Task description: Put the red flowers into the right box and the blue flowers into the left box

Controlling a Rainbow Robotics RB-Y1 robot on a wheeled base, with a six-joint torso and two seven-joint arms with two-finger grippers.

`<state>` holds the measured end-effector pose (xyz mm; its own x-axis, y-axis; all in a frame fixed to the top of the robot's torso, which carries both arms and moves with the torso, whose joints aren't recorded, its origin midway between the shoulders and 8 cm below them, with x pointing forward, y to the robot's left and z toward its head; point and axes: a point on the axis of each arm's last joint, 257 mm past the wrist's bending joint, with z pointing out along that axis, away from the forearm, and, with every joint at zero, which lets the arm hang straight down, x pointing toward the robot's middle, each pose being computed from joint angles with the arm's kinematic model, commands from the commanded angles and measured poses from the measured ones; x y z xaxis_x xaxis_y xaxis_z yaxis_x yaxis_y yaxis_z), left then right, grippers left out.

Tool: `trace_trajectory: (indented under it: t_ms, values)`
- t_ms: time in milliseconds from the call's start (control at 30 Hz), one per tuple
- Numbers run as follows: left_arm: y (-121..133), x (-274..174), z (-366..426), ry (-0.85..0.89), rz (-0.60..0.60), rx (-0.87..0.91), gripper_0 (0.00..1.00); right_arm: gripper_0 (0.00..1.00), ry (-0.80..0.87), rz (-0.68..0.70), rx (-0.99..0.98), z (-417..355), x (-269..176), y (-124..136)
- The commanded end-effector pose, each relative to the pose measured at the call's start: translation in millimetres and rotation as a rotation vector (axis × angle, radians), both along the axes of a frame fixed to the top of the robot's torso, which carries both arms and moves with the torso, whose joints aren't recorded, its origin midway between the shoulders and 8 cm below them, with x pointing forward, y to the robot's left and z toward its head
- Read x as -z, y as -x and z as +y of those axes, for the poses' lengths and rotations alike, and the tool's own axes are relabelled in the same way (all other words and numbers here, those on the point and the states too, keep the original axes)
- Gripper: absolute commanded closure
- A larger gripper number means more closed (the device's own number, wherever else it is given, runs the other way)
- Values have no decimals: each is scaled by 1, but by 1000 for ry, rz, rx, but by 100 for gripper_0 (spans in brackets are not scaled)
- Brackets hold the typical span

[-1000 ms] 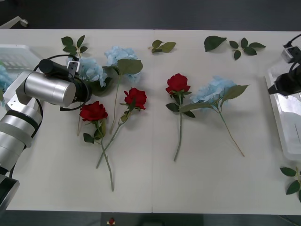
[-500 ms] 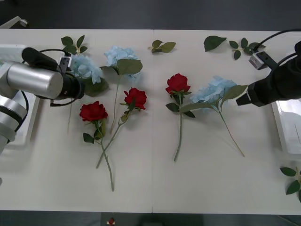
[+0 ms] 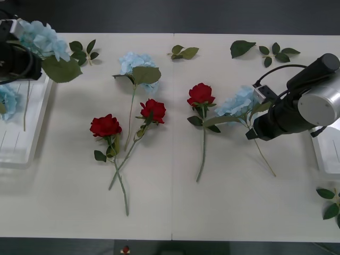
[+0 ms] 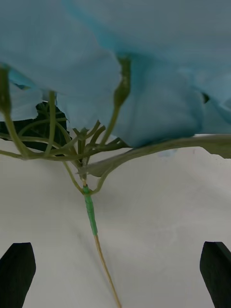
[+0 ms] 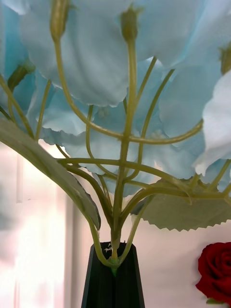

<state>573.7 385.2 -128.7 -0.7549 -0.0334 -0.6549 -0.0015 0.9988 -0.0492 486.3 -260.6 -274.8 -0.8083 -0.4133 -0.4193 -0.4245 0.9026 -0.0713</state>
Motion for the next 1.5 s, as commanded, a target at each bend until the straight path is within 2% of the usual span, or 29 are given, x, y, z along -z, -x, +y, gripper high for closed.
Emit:
trace_trajectory:
  t_ms: [33, 233, 433, 467, 500, 567, 600, 633, 967, 1167, 1267, 1433, 1500]
  values:
    - [17, -57, 50, -25, -54, -3, 100, 0, 16, -41, -50, 7, 2, -14]
    - [45, -63, 118, -118, -63, -45, 100, 0, 8, -63, -67, 19, 19, -22]
    - [61, -26, 177, -215, -125, -84, 100, 0, 5, -55, -70, 29, 29, -29]
    - [63, -17, 185, -219, -136, -98, 100, 9, 5, -53, -69, 29, 31, -29]
    - [66, -3, 198, -225, -148, -117, 100, 33, 0, -53, -67, 31, 31, -30]
    - [68, 10, 208, -240, -158, -118, 100, 65, -4, -58, -62, 31, 32, -33]
    - [67, 17, 212, -249, -158, -115, 100, 87, -10, -59, -64, 34, 33, -33]
    - [67, 19, 216, -256, -163, -116, 100, 99, -12, -59, -61, 34, 33, -33]
    - [72, 48, 234, -253, -151, -149, 100, 100, -17, -63, -64, 36, 31, -35]
    - [65, 57, 227, -265, -150, -146, 99, 100, -42, -60, -39, 21, 15, -38]
    - [64, 59, 225, -258, -150, -145, 72, 100, -75, -64, -43, 15, -5, -36]
    - [64, 63, 220, -250, -143, -136, 47, 100, -144, -101, -85, 19, -55, -28]
    - [67, 69, 213, -219, -119, -127, 33, 100, -206, -125, -111, 30, -85, -24]
